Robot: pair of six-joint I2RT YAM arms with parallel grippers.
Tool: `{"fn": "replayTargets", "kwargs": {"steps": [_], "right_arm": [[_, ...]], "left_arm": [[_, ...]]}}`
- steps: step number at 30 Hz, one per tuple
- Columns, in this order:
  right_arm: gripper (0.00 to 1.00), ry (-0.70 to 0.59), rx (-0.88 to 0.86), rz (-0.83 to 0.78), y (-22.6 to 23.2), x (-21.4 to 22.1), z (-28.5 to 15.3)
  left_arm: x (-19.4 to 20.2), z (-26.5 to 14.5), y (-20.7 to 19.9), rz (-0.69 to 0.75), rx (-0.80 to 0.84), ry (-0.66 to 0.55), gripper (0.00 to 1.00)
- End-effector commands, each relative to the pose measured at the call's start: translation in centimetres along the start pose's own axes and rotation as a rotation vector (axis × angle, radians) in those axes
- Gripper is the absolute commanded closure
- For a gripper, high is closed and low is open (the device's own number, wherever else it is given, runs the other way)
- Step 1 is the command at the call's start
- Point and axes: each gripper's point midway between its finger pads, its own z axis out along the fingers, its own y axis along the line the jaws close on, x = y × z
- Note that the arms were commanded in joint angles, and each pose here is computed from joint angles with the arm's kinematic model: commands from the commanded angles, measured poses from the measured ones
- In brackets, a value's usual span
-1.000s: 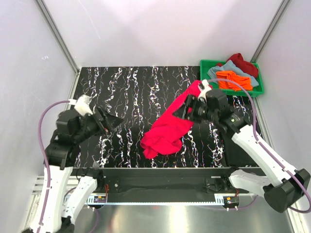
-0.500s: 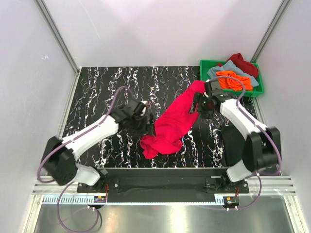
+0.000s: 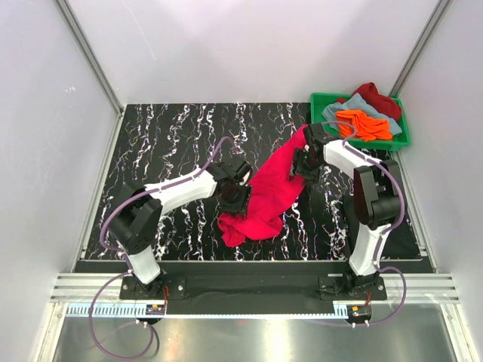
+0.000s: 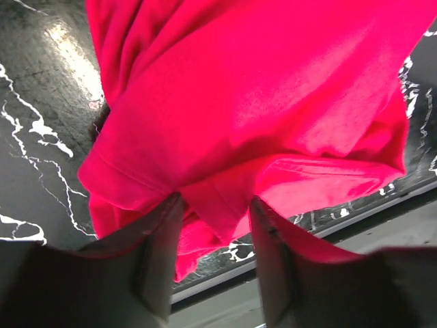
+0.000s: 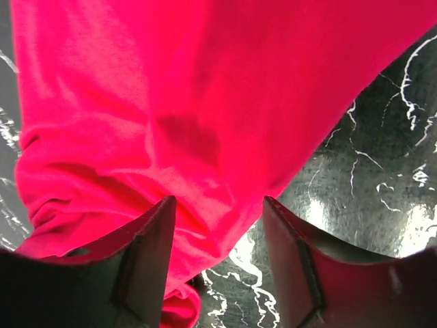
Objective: Fold and stack the t-shirts
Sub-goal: Flatten the tshirt out
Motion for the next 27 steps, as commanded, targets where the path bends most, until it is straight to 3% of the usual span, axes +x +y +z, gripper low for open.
{"fn": "replayTargets", "kwargs": {"steps": [1, 4, 5, 8, 12, 18, 22, 27], "right_arm": [[0.41, -0.03, -0.031, -0.015, 0.9, -1.6, -0.3], [0.43, -0.018, -0.022, -0.008, 0.7, -1.5, 0.4], [0.48, -0.008, -0.018, -0.005, 0.6, -1.4, 0.8], [0.57, -0.006, -0.018, 0.008, 0.7, -1.6, 1.2], [0.66, -0.018, 0.014, 0.016, 0.0, -1.3, 1.0], [1.0, -0.052, 0.001, 0.008, -0.2, -0.8, 0.4], [1.0, -0.135, 0.001, 0.005, -0.5, -0.9, -2.6], [1.0, -0.328, -0.12, 0.019, 1.0, 0.0, -11.4]], "left_arm": [[-1.0, -0.7, -0.9, 0.06, 0.046, -0.03, 0.57], [-0.5, -0.4, -0.5, 0.074, 0.037, -0.015, 0.74], [-0.4, -0.6, -0.3, 0.074, 0.034, -0.016, 0.85], [-0.9, -2.4, 0.0, 0.073, 0.025, -0.074, 1.0], [-1.9, -6.2, 1.0, 0.081, -0.031, -0.204, 1.0], [-2.7, -14.1, 1.9, 0.056, -0.052, -0.448, 1.0], [-2.7, -19.4, 2.5, 0.033, -0.046, -0.624, 1.0], [-1.3, -26.9, 4.0, -0.031, -0.022, -0.863, 1.0]]}}
